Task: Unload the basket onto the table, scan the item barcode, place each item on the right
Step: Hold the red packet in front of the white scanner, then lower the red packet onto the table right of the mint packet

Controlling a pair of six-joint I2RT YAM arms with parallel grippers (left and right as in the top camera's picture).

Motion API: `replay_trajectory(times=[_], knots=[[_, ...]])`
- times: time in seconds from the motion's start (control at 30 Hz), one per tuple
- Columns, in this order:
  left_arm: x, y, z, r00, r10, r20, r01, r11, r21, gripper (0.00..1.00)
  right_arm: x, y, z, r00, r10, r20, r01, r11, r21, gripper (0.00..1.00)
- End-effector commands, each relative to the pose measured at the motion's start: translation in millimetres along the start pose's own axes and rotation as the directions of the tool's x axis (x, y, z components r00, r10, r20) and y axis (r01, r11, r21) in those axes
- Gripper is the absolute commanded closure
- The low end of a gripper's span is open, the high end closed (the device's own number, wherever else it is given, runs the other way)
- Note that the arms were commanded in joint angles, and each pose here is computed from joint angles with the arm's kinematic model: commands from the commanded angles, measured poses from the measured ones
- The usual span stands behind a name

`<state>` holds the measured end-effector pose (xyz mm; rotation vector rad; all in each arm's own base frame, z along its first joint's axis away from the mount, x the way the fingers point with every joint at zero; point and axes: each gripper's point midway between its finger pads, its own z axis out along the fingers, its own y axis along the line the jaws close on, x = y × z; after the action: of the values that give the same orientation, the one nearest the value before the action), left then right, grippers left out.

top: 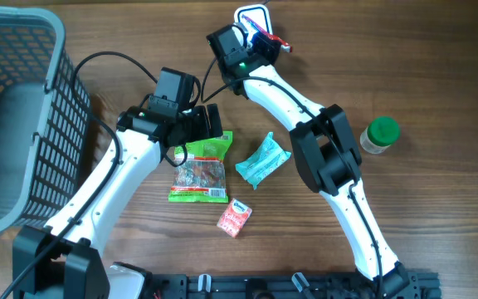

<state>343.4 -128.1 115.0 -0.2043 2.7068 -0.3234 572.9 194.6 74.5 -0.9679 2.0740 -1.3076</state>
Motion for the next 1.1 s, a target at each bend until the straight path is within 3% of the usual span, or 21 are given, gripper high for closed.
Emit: replay_trajectory(times=[0.0,0.2,0.43,0.57,0.7,0.83,0.9,0.93,1.07], knots=[[-3,-2,-1,1.000,0.004,0.006,-0.004,1.000,0.008,0.00,2,10,2,0.998,-0.062,-0.018,0.062,0.998,0.011,0.96],[-3,-2,-1,1.000,0.003,0.006,-0.003,1.000,0.008,0.00,-1,-22,-11,1.000,0.030,0.007,-0.030,0.999,0.029,0.96],[-3,-2,-1,1.000,0.004,0.006,-0.004,1.000,0.008,0.00,23,-128,-49,0.945,0.314,0.090,-0.307,0.948,-0.082,0.96],[-3,-2,-1,1.000,0.004,0.006,-0.004,1.000,0.007,0.00,61,-161,-80,0.853,0.520,0.052,-0.480,0.819,-0.316,0.96],[-3,-2,-1,1.000,0.004,0.006,-0.004,1.000,0.008,0.00,113,-156,-108,0.762,0.628,-0.160,-0.598,0.586,-0.547,0.96],[-3,-2,-1,1.000,0.004,0.006,-0.004,1.000,0.008,0.00,165,-111,-126,0.744,0.494,-0.450,-0.637,0.320,-0.702,0.96],[-3,-2,-1,1.000,0.004,0.006,-0.004,1.000,0.008,0.00,175,-91,-129,0.735,0.429,-0.525,-0.649,0.221,-0.728,0.96],[-3,-2,-1,1.000,0.004,0.006,-0.004,1.000,0.008,0.00,180,-77,-128,0.737,0.391,-0.551,-0.649,0.186,-0.737,0.96],[-3,-2,-1,1.000,0.003,0.006,-0.003,1.000,0.007,0.00,207,-18,-117,0.735,0.252,-0.629,-0.675,0.192,-0.712,0.95]])
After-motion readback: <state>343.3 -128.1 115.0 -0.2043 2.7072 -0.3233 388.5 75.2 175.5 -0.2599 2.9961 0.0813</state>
